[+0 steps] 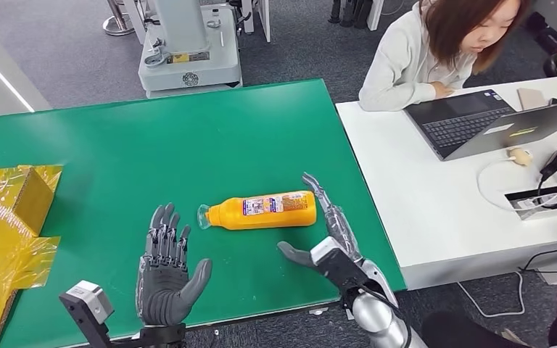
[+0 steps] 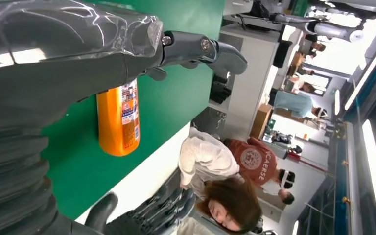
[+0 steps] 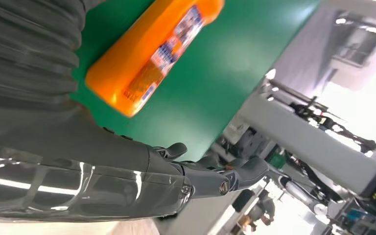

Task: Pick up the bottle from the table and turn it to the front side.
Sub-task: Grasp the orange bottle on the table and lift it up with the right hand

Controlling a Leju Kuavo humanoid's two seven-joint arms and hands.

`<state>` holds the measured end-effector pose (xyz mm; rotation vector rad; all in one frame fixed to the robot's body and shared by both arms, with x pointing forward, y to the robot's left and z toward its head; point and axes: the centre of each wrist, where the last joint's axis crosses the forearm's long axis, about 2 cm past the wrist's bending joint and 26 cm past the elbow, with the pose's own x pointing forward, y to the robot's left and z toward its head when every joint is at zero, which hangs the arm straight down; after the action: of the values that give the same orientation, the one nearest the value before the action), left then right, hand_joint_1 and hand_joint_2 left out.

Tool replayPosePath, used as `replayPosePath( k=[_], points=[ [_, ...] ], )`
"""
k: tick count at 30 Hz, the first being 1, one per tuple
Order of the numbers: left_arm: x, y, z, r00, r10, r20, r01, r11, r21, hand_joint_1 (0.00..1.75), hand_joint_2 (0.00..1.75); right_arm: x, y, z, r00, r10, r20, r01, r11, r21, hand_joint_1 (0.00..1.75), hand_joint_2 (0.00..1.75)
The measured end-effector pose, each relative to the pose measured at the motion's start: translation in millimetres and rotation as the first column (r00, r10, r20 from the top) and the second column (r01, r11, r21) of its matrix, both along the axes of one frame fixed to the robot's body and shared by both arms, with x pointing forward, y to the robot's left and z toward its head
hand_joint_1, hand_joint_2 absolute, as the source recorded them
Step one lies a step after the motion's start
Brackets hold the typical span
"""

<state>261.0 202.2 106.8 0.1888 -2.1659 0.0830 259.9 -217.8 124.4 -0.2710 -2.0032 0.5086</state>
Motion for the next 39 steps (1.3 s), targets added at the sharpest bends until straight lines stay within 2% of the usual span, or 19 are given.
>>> replayPosePath(
  k=[3, 7, 13, 18, 24, 27, 34, 39],
  points=[
    [2.3, -3, 0.4, 1.0, -0.027, 0.004, 0.027, 1.0, 0.001, 0.0, 1.75, 21, -4, 1, 1.0, 0.006, 0.018, -0.004, 0.993, -0.115, 0.0, 1.75],
    [3.2, -5, -0.8, 0.999, -0.041, 0.006, 0.041, 0.999, -0.002, 0.0, 1.75, 46, -5, 5, 0.999, 0.032, 0.011, -0.03, 0.989, -0.145, 0.0, 1.75],
    [4.6, -6, -2.1, 0.998, -0.06, 0.001, 0.06, 0.998, -0.008, 0.0, 1.75, 80, -3, 12, 0.993, 0.079, -0.092, -0.098, 0.968, -0.23, 0.0, 1.75],
    [7.5, -11, -2.0, 0.995, -0.098, -0.001, 0.098, 0.995, -0.007, 0.0, 1.75, 114, 8, 23, 0.96, 0.109, -0.258, -0.213, 0.883, -0.419, 0.0, 1.75],
    [8.5, -12, -3.1, 0.994, -0.109, -0.01, 0.109, 0.994, -0.004, 0.0, 1.75, 132, 14, 29, 0.947, 0.096, -0.308, -0.251, 0.82, -0.515, 0.0, 1.75],
    [8.2, -13, -3.3, 0.993, -0.111, -0.027, 0.111, 0.994, 0.0, 0.0, 1.75, 139, 19, 32, 0.915, 0.09, -0.392, -0.324, 0.744, -0.585, 0.0, 1.75],
    [9.8, -13, -1.6, 0.991, -0.123, -0.055, 0.123, 0.992, 0.008, 0.0, 1.75, 158, 39, 41, 0.817, 0.071, -0.572, -0.521, 0.514, -0.681, 0.0, 1.75],
    [10.6, -13, -0.8, 0.99, -0.126, -0.057, 0.126, 0.992, 0.007, 0.0, 1.75, 169, 45, 50, 0.782, 0.037, -0.622, -0.577, 0.419, -0.701, 0.0, 1.75]
  ],
)
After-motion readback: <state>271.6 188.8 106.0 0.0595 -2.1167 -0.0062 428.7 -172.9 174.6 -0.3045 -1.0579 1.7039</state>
